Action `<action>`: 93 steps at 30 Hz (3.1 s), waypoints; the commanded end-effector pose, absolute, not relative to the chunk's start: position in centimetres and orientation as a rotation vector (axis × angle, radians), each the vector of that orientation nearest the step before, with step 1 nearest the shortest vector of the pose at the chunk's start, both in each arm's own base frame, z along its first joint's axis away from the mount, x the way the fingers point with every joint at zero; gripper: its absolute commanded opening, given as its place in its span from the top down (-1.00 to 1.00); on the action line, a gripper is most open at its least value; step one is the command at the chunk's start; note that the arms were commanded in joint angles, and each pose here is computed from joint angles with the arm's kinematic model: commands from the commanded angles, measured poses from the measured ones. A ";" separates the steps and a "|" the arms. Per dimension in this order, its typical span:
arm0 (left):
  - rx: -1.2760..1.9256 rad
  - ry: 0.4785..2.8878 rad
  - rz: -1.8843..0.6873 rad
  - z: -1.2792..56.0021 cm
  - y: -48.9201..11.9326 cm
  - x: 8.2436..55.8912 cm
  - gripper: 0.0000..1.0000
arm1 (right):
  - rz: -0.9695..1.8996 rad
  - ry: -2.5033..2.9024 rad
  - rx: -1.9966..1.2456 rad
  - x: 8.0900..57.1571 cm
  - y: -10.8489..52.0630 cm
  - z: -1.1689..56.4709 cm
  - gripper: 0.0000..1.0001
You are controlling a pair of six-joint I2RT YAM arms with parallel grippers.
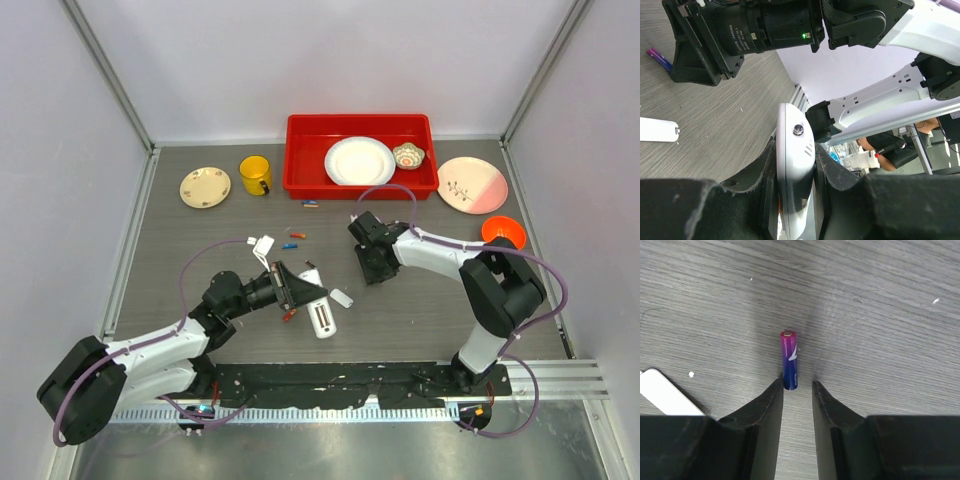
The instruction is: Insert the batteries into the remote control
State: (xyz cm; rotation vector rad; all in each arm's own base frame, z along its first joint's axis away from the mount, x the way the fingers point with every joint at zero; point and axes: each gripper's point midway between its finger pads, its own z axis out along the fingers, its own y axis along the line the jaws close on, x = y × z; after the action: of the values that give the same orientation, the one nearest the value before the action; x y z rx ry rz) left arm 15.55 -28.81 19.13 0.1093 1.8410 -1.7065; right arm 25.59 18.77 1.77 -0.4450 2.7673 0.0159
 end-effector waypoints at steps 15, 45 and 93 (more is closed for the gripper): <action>0.173 1.707 -1.737 22.5 -29.1 15.9 1.00 | 0.041 2.766 -0.487 26.7 19.7 1.1 0.43; 0.040 1.505 -1.802 22.4 -33.4 21.7 1.00 | 0.563 2.472 -0.592 13.4 22.0 19.7 0.99; 0.255 1.462 -1.948 24.9 -34.5 17.8 1.00 | 0.743 2.550 -0.656 13.3 27.6 16.7 0.99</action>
State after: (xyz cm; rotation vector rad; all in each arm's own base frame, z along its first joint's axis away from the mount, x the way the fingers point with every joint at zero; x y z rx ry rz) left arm 18.93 -35.06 17.35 0.1207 1.8346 -1.8527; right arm 12.39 25.99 15.65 -0.6820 2.5983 0.6994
